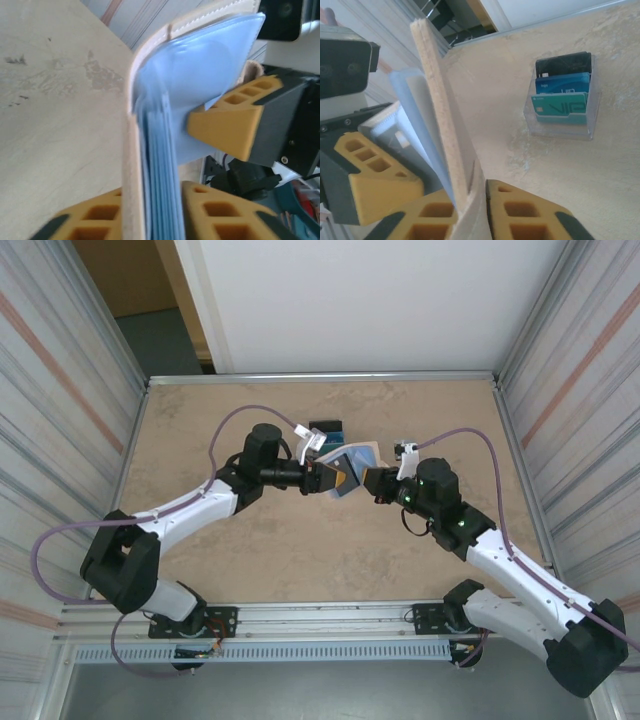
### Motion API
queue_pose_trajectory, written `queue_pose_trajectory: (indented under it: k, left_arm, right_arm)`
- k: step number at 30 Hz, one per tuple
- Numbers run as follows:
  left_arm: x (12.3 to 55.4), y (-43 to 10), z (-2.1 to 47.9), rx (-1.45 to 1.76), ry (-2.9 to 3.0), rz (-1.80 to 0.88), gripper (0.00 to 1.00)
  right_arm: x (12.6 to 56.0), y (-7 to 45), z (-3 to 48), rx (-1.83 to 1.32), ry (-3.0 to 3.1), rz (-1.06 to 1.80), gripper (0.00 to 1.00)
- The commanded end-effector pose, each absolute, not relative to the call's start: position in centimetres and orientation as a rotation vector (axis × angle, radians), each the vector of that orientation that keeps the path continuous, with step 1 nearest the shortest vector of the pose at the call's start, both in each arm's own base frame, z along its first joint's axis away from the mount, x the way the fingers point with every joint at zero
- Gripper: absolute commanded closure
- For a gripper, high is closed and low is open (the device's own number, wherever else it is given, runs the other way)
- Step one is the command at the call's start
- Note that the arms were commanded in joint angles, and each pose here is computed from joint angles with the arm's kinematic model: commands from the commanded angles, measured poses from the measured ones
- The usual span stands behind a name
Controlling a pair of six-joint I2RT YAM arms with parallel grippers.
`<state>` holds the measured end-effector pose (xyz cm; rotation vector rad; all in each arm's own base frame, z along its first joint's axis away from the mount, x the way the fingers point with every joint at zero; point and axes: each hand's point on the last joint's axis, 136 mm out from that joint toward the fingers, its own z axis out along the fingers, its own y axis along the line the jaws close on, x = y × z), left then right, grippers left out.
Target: Take the credit cards out of the card holder
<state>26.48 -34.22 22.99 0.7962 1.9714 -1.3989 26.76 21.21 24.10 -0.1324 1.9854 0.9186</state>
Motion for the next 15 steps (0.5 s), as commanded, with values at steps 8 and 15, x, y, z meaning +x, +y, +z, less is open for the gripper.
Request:
queue_pose_trajectory:
  k: [8, 15]
  left_arm:
    - [25.4, -33.7, 26.1, 0.896, 1.892, -1.368, 0.96]
    - [24.2, -33.1, 26.8, 0.954, 1.894, -1.418, 0.97]
  right_arm:
    - [26.5, 20.6, 25.3, -0.215, 1.954, 0.821, 0.41]
    - [25.9, 21.8, 24.9, -0.338, 1.961, 0.843, 0.25]
